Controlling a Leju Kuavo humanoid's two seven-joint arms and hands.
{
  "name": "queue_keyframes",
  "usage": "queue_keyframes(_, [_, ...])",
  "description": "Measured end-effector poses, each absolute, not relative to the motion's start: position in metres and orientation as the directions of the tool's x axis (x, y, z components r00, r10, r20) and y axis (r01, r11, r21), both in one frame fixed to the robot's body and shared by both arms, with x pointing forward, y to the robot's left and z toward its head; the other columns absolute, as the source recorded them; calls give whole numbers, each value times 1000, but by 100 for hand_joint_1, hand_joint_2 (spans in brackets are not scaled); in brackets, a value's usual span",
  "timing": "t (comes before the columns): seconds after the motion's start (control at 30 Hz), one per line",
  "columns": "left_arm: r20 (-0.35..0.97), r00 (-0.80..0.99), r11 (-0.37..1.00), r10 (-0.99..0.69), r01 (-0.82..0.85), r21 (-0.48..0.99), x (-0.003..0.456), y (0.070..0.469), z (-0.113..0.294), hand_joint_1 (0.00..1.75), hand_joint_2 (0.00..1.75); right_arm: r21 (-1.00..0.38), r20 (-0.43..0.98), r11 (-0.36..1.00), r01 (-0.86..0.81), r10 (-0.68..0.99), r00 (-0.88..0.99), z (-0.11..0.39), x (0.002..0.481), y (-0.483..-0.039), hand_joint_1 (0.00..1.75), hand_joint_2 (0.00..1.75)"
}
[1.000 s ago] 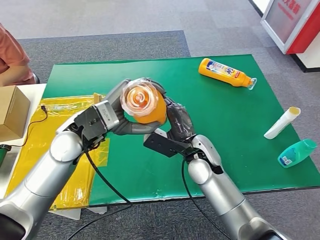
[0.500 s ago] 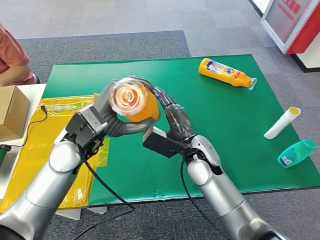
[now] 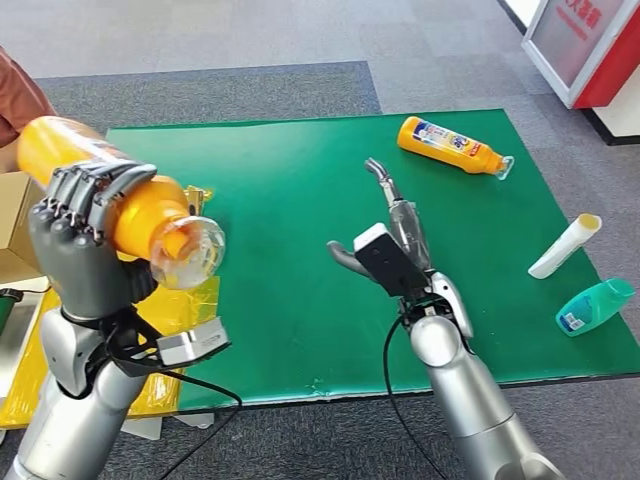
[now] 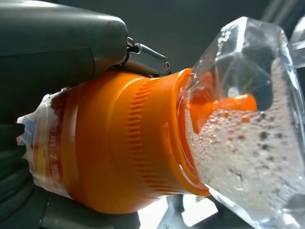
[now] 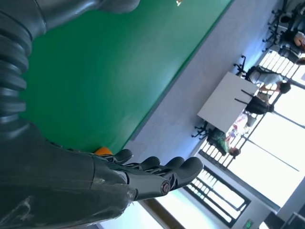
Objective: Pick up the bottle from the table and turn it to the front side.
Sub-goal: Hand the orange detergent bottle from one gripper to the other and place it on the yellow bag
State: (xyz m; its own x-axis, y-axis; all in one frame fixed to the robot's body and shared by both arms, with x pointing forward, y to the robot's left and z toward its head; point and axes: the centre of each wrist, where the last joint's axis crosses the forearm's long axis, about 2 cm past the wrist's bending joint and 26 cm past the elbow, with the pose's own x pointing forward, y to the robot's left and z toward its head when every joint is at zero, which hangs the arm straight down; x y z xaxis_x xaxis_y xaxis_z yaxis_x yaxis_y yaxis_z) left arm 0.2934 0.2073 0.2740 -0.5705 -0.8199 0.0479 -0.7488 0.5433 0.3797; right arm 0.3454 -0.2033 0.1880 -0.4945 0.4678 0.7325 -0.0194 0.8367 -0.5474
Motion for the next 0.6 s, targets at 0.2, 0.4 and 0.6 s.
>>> queue_keyframes(0.2, [-72,-369,292,-927,-826,482,291,217,263,175,175,-516,730,856,29,457,-509,196,344,-215,0,175])
queue_keyframes(0.4, [-114,-273,55,-955,-543,838,327,233,224,175,175,-486,717,872,66,440,-541,213,343,-228,0,175])
queue_keyframes(0.6, [-147,-257,-18,-955,-447,894,342,243,200,175,175,-475,707,876,85,437,-557,222,342,-233,0,175])
